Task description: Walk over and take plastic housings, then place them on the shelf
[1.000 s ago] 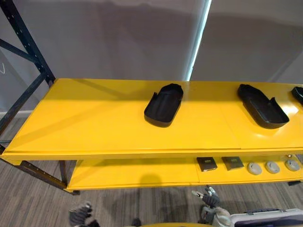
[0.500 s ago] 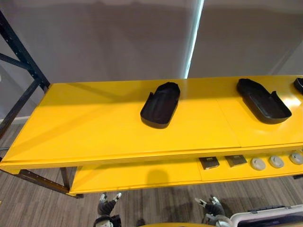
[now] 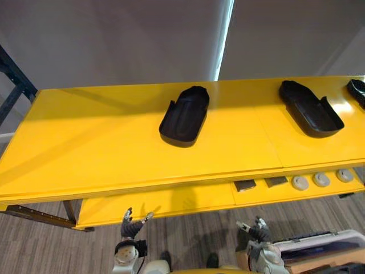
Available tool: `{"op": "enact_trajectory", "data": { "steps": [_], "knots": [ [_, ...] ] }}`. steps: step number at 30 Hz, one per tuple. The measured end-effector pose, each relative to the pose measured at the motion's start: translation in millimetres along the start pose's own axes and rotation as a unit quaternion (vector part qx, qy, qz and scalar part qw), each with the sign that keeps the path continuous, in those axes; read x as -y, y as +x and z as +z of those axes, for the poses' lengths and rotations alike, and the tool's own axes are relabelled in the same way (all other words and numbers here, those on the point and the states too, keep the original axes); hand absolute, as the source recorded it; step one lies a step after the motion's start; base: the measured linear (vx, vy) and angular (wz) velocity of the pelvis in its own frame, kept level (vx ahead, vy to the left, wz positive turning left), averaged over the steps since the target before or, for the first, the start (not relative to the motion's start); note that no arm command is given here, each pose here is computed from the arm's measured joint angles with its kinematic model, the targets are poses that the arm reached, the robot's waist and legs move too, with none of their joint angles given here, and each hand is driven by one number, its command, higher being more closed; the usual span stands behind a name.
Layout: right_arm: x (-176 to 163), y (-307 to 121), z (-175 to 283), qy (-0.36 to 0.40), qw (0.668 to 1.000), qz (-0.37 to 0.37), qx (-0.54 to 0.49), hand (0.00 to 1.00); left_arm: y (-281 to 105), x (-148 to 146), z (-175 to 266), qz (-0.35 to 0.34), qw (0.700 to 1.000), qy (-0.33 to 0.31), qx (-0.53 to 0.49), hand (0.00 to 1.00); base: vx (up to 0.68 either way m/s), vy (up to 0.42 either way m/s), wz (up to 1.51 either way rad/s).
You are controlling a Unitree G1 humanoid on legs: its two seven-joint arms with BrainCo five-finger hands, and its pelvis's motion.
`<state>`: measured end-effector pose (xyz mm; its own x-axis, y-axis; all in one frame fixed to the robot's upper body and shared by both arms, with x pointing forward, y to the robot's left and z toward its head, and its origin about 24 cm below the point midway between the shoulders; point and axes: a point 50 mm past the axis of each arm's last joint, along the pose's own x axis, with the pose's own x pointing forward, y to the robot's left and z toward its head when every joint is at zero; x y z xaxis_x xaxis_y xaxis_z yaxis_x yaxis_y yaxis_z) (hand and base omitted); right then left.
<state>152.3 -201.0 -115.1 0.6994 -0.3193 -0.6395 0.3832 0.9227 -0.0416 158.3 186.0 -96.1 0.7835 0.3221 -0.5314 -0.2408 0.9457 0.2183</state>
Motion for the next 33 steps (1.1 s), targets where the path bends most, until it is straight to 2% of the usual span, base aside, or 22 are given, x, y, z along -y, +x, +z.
{"op": "enact_trajectory", "data": {
  "steps": [7, 15, 19, 24, 29, 33],
  "knots": [
    [-12, 5, 21, -0.030, 0.999, 0.019, 0.039, 0.00, 4, -1, 14, 0.002, 1.000, -0.002, 0.028, 0.00, -0.14, 0.147, -1.03],
    [-5, 0, 10, -0.053, 0.998, 0.015, 0.023, 0.00, 9, 0, 23, -0.001, 0.999, -0.004, 0.041, 0.00, -0.08, 0.086, -0.49],
    [6, 13, 6, -0.077, 0.997, 0.003, -0.010, 0.00, 12, 3, 10, -0.006, 1.000, 0.006, 0.009, 0.00, 0.05, -0.111, -0.24],
    [27, 13, -1, -0.067, 0.997, -0.033, -0.034, 0.00, 11, 10, -1, -0.023, 0.999, 0.023, -0.018, 0.00, 0.01, -0.061, -0.25],
    [27, 12, -6, -0.066, 0.996, -0.033, -0.044, 0.00, 9, 9, -17, -0.028, 0.997, 0.037, -0.054, 0.00, -0.05, -0.032, -0.69],
    [17, 20, 10, -0.059, 0.998, -0.023, -0.023, 0.00, 8, 10, -20, -0.027, 0.997, 0.032, -0.062, 0.00, -0.13, -0.052, -1.40]
  ]
}}
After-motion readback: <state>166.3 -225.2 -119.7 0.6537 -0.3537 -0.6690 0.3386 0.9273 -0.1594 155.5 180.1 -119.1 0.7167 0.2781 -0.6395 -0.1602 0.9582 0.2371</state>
